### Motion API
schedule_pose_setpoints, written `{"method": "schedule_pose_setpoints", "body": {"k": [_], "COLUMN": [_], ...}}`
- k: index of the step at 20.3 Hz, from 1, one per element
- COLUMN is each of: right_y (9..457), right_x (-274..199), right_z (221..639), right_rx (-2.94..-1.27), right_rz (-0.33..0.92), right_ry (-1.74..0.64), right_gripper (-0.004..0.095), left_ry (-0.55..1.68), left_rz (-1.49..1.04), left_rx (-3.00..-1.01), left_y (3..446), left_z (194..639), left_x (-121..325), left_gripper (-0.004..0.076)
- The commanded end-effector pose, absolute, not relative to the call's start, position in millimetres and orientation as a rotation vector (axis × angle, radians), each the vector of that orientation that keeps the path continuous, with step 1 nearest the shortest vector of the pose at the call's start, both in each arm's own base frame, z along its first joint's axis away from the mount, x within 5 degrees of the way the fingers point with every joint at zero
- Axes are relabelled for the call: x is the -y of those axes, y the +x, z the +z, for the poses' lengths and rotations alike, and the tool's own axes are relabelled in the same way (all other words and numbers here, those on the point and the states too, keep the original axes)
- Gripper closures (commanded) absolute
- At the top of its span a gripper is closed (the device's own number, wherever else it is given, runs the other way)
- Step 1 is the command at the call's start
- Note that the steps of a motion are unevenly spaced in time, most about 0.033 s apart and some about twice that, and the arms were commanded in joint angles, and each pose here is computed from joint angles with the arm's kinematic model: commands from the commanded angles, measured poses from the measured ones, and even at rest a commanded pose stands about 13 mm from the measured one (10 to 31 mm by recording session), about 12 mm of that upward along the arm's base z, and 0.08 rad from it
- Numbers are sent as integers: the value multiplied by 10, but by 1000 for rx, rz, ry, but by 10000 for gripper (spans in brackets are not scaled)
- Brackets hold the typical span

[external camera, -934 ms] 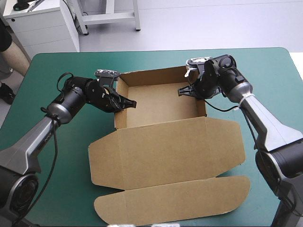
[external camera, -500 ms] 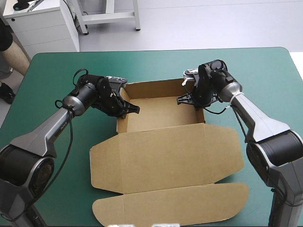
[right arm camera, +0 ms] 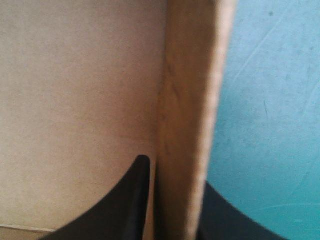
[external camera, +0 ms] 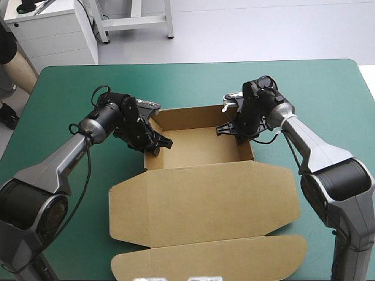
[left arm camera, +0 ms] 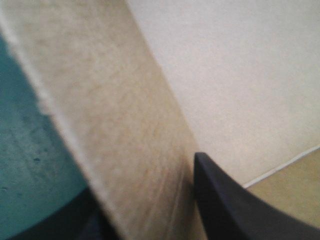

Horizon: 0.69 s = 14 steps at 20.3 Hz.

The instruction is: Fold the box

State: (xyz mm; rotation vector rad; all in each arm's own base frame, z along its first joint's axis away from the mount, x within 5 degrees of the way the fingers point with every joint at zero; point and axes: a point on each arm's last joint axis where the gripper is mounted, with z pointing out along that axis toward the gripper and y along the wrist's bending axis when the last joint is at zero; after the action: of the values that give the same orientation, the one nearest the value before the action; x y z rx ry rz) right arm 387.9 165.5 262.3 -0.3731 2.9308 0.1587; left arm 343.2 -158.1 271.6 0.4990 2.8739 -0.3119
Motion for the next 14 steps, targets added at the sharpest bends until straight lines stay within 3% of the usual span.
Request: {"method": "schedule_pose_setpoints", "body": {"k": [1, 5, 11, 14], "right_y": [3767, 3744, 3613, 3457], "right_x": [-1713, -1695, -1531, -1421], "right_z": [2931, 2998, 3372, 3689], "right_rx": [-2877, -2855, -2737, -2645], "right_rz": [259, 249, 122, 161], "right_ry": [-404, -427, -461, -500], "right_gripper": [313, 10, -5, -5], "left_ry": [517, 510, 518, 521], "left_rz": [-387, -378, -373, -349], "left_rx": [-2798, -2787, -2661, -2530], "left_y": [3347, 3360, 3328, 3181], "left_z": [2983, 3002, 3429, 3841], "left_x": [1649, 1647, 1614, 1519], "left_gripper": [192, 176, 176, 177]}}
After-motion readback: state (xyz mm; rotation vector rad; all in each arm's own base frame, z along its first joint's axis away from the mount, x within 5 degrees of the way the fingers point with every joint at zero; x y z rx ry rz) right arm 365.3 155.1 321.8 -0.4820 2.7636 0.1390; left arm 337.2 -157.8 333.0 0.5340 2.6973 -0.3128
